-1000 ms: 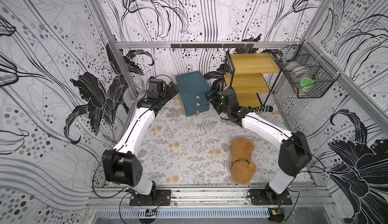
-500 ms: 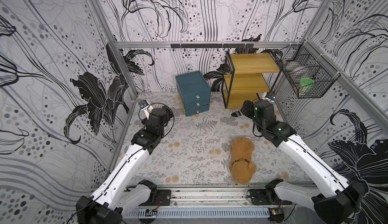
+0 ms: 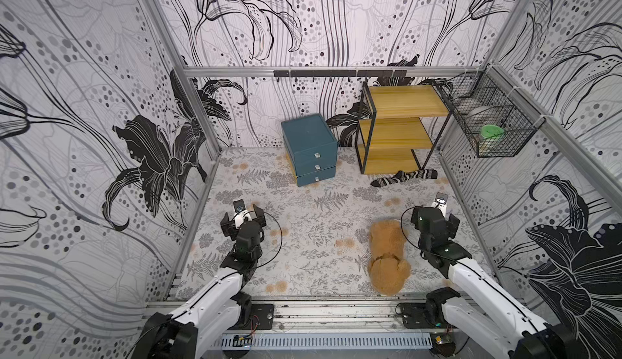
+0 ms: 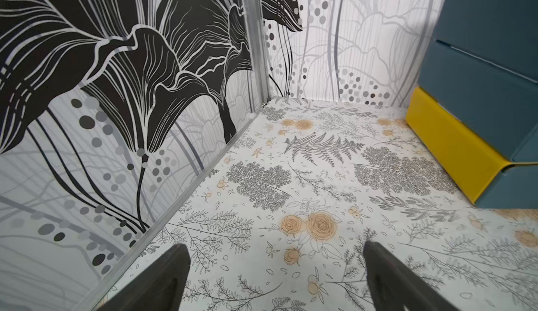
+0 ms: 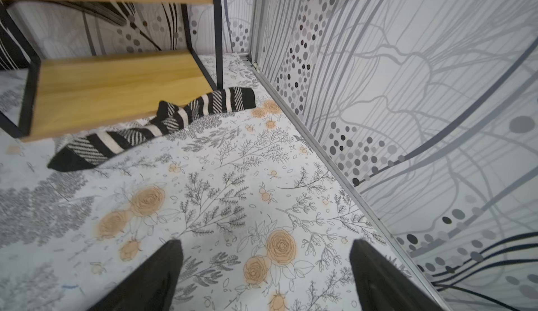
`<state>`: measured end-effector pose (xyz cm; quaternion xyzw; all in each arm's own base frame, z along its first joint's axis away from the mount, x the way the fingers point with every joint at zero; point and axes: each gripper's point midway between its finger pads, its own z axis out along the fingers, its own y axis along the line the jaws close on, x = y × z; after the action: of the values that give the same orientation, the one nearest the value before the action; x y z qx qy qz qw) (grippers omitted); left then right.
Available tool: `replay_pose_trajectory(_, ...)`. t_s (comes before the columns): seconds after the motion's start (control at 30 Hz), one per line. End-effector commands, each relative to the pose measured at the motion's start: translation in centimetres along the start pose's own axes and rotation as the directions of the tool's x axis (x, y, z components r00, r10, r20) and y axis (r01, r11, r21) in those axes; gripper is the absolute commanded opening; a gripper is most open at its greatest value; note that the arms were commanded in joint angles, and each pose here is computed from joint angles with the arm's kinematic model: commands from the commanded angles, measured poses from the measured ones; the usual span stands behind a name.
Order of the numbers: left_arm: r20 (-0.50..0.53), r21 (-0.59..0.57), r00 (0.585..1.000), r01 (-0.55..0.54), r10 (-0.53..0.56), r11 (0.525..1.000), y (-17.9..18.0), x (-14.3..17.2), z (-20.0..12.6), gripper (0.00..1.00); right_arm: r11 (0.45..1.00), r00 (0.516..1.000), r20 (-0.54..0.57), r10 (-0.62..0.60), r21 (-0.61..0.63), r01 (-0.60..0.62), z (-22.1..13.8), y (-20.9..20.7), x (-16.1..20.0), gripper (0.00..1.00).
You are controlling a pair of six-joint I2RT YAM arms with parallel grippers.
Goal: Place the brooch boxes into the drawer by color
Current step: Reset both arms
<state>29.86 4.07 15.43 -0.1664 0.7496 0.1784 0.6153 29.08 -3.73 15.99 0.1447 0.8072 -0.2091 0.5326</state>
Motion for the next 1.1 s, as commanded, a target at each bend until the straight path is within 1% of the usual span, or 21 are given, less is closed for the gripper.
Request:
replay_pose_trajectory(0.0,0.156,0.114,0.977,0.125,-0.142,0.986,-1.5,-3.8,0.2,0.97,1.0,0.994,0.11,0.007,-0.018,-0.005,0.5,0.3,-1.5,0.96)
replay_pose_trajectory(0.03,0.157,0.134,0.974,0.142,-0.163,0.981,-2.0,-3.9,0.4,0.97,0.999,0.992,0.122,0.021,-0.031,-0.017,0.7,0.4,-1.2,0.96)
replay_pose_trajectory(0.13,0.134,0.175,0.978,0.136,-0.16,0.975,-3.4,-2.7,1.3,0.97,0.999,0.99,0.137,0.02,-0.05,-0.013,1.3,0.6,0.1,0.96)
replay_pose_trajectory(0.2,0.144,0.179,0.973,0.154,-0.181,0.972,-3.7,-2.4,1.7,0.98,0.997,0.986,0.162,0.026,-0.076,-0.014,1.4,0.7,0.7,0.96)
replay_pose_trajectory(0.23,0.158,0.182,0.97,0.152,-0.182,0.971,-3.9,-2.8,1.9,0.98,0.996,0.985,0.172,0.034,-0.085,-0.02,1.4,0.7,1.0,0.96)
replay_pose_trajectory(0.37,0.164,0.194,0.972,0.135,-0.168,0.972,-4.7,-2.6,3.0,0.98,0.993,0.98,0.18,0.079,-0.102,-0.061,1.7,0.1,2.2,0.96)
replay_pose_trajectory(0.47,0.166,0.194,0.972,0.136,-0.169,0.972,-4.7,-2.3,3.5,0.98,0.99,0.975,0.201,0.097,-0.122,-0.074,1.7,0.0,2.0,0.96)
replay_pose_trajectory(0.5,0.145,0.194,0.975,0.14,-0.169,0.971,-4.7,-2.0,3.6,0.98,0.989,0.973,0.207,0.102,-0.127,-0.077,1.8,0.0,1.9,0.96)
replay_pose_trajectory(0.57,0.16,0.193,0.971,0.143,-0.175,0.971,-4.5,-2.1,3.6,0.97,0.986,0.97,0.214,0.114,-0.142,-0.084,1.9,0.0,1.8,0.96)
replay_pose_trajectory(0.7,0.149,0.209,0.966,0.18,-0.213,0.961,-3.8,-1.4,3.6,0.98,0.984,0.968,0.219,0.127,-0.154,-0.094,2.6,0.6,1.2,0.96)
replay_pose_trajectory(0.77,0.188,0.207,0.958,0.175,-0.215,0.963,-3.5,-1.7,3.7,0.98,0.981,0.967,0.219,0.131,-0.168,-0.095,3.1,1.2,0.9,0.96)
replay_pose_trajectory(0.8,0.12,0.218,0.972,0.172,-0.201,0.961,-4.2,-0.8,4.3,0.98,0.979,0.965,0.224,0.135,-0.181,-0.095,3.3,1.6,0.7,0.95)
replay_pose_trajectory(0.83,0.135,0.225,0.967,0.183,-0.217,0.957,-4.0,-1.2,4.4,0.98,0.976,0.964,0.227,0.138,-0.195,-0.093,3.5,2.0,0.4,0.96)
replay_pose_trajectory(0.87,0.141,0.224,0.968,0.173,-0.208,0.959,-4.0,-1.1,4.5,0.98,0.975,0.964,0.228,0.134,-0.207,-0.087,3.7,2.4,0.3,0.96)
replay_pose_trajectory(0.9,0.122,0.222,0.969,0.184,-0.215,0.958,-4.0,-0.9,4.6,0.98,0.973,0.965,0.229,0.131,-0.218,-0.08,4.0,2.8,0.1,0.96)
replay_pose_trajectory(0.97,0.14,0.228,0.966,0.182,-0.217,0.957,-4.0,-1.3,4.5,0.98,0.969,0.968,0.226,0.108,-0.241,-0.052,4.3,3.6,0.0,0.96)
replay_pose_trajectory(1.07,0.127,0.224,0.967,0.187,-0.219,0.957,-3.9,-1.0,4.6,0.98,0.962,0.97,0.226,0.093,-0.27,-0.029,4.4,4.3,-0.2,0.96)
